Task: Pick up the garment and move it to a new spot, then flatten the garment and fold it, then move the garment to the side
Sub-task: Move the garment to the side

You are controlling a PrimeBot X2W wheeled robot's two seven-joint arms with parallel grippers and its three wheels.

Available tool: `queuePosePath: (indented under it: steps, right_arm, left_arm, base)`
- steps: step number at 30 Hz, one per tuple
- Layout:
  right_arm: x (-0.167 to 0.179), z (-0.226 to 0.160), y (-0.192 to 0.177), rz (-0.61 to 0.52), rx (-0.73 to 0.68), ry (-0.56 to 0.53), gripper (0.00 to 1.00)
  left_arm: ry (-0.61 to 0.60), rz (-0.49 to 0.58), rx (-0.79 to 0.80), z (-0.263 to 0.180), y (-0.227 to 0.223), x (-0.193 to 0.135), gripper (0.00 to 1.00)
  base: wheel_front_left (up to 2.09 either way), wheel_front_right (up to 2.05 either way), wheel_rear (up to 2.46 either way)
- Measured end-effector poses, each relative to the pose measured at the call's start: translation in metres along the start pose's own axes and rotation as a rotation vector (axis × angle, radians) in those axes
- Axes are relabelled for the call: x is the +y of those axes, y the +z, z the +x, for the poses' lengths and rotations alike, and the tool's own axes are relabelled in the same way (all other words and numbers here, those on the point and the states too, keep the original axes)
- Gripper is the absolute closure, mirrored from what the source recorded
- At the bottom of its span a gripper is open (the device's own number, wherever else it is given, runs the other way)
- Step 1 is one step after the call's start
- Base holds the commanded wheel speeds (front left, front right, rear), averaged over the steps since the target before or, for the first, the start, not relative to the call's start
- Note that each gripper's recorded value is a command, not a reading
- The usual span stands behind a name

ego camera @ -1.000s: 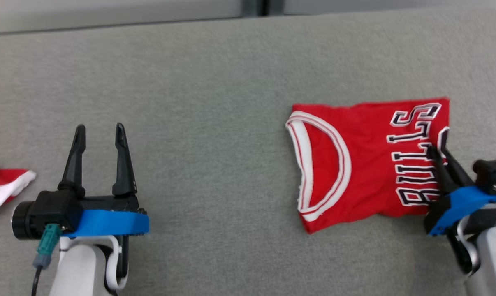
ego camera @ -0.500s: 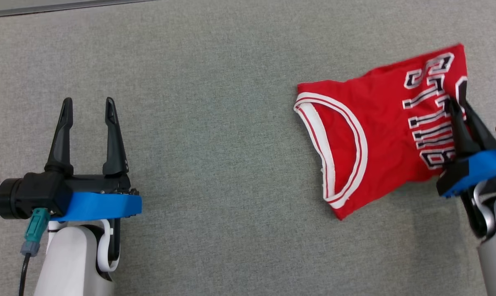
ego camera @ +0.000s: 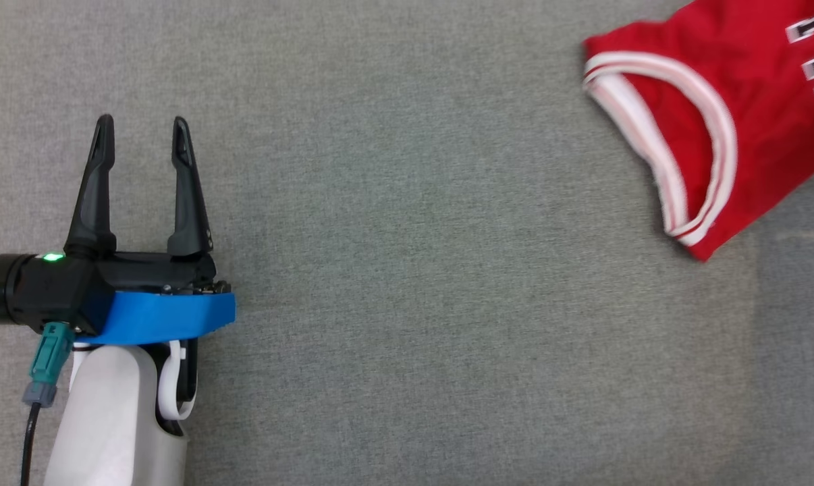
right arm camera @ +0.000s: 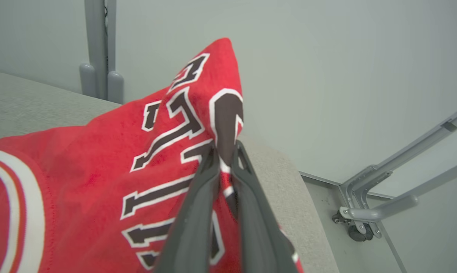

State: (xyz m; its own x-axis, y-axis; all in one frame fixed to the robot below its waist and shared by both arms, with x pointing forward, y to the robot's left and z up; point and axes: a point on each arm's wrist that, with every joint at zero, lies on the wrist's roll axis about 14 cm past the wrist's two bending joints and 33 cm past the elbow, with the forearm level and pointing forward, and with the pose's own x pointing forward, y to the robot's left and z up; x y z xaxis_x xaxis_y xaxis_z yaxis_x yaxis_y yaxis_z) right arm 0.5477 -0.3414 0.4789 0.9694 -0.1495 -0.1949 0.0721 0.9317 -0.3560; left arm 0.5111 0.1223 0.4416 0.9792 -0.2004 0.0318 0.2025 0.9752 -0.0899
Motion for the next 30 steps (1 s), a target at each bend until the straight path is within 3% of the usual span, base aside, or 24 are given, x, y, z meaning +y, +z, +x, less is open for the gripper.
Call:
queuePosePath:
  steps: [9, 18, 20, 21, 30]
  right_arm:
    - [-0.065, 0.022, -0.033, -0.091, 0.136, -0.131, 1.0]
    - [-0.082, 0.032, -0.057, -0.09, 0.216, -0.185, 1.0]
    - [-0.079, 0.034, -0.057, -0.09, 0.216, -0.181, 0.24]
    - [-0.076, 0.034, -0.057, -0.088, 0.216, -0.178, 0.0]
    - [-0.069, 0.028, -0.026, -0.073, 0.115, -0.179, 0.0]
  left_arm:
    - [0.017, 0.005, 0.01, 0.008, -0.013, 0.011, 0.0]
    - [0.033, 0.014, 0.024, 0.009, -0.021, 0.018, 0.0]
    - [0.034, 0.016, 0.026, 0.009, -0.021, 0.018, 0.0]
    - [0.034, 0.017, 0.025, 0.008, -0.021, 0.018, 0.0]
    - [0.052, 0.02, 0.019, -0.003, -0.006, 0.02, 0.0]
  base:
    - [0.0, 0.0, 0.0]
    - [0.0, 0.0, 0.0]
    - [0.0, 0.0, 0.0]
    - [0.0, 0.0, 0.0]
    - [0.0, 0.0, 0.0]
